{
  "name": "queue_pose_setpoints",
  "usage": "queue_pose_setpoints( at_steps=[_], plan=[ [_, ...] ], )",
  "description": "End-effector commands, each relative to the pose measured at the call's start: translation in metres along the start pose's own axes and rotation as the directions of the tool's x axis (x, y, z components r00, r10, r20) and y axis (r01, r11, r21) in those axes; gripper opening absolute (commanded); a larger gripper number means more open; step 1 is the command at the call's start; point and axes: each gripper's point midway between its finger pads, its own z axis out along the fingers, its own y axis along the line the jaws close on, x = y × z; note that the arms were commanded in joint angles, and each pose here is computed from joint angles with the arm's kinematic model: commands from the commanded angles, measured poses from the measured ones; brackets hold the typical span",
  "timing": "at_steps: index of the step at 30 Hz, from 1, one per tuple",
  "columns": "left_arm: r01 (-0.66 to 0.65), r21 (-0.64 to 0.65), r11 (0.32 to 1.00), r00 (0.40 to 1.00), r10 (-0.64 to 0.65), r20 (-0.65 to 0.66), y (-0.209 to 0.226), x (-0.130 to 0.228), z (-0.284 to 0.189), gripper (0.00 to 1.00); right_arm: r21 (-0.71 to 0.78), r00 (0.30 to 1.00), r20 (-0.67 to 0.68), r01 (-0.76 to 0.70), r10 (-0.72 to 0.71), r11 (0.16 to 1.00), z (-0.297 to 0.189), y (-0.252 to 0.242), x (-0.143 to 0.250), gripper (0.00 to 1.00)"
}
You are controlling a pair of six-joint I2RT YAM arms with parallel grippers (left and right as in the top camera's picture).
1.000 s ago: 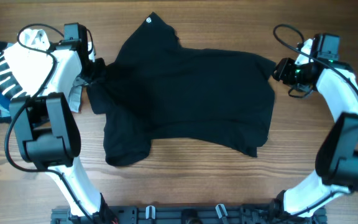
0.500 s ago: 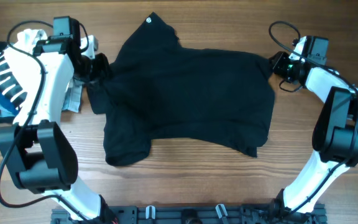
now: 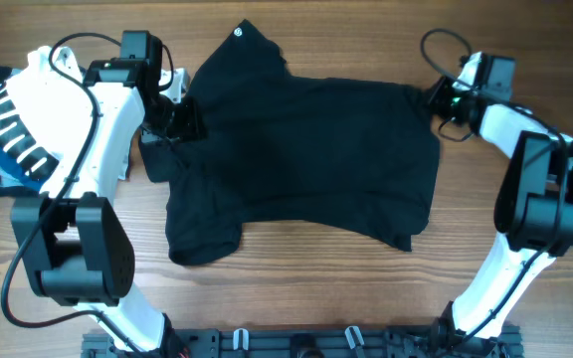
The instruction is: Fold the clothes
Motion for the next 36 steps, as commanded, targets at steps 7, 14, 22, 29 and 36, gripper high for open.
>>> queue_pose_setpoints(
  at_steps=[7,14,22,29,36],
  plan=[
    [-0.088,-0.024,0.996,0.996,0.088,-0.005,-0.019,0.006,0.004,0.51,0.039,0.915,0.401,0.035,-0.048,0.999,-0.124,0.009,-0.139,0.06],
    [-0.089,-0.042,0.995,0.995,0.088,-0.042,-0.017,0.016,0.005,0.54,0.082,0.962,0.272,-0.052,0.028,0.995,-0.126,-0.029,-0.11,0.88],
    [-0.058,-0.065,0.996,0.979,0.044,-0.201,-0.008,0.056,0.006,0.54,0.085,0.995,0.057,-0.092,0.088,0.992,-0.153,-0.017,-0.054,0.89],
    [0.042,0.049,0.998,0.908,-0.018,-0.419,-0.017,0.126,0.033,0.43,0.096,0.995,-0.013,-0.097,0.099,0.991,-0.204,0.009,-0.024,0.9],
    [0.044,0.004,0.999,0.832,-0.034,-0.554,-0.009,0.183,0.053,0.37,0.122,0.987,-0.098,-0.115,0.127,0.986,-0.215,0.01,0.002,0.92]
  ],
)
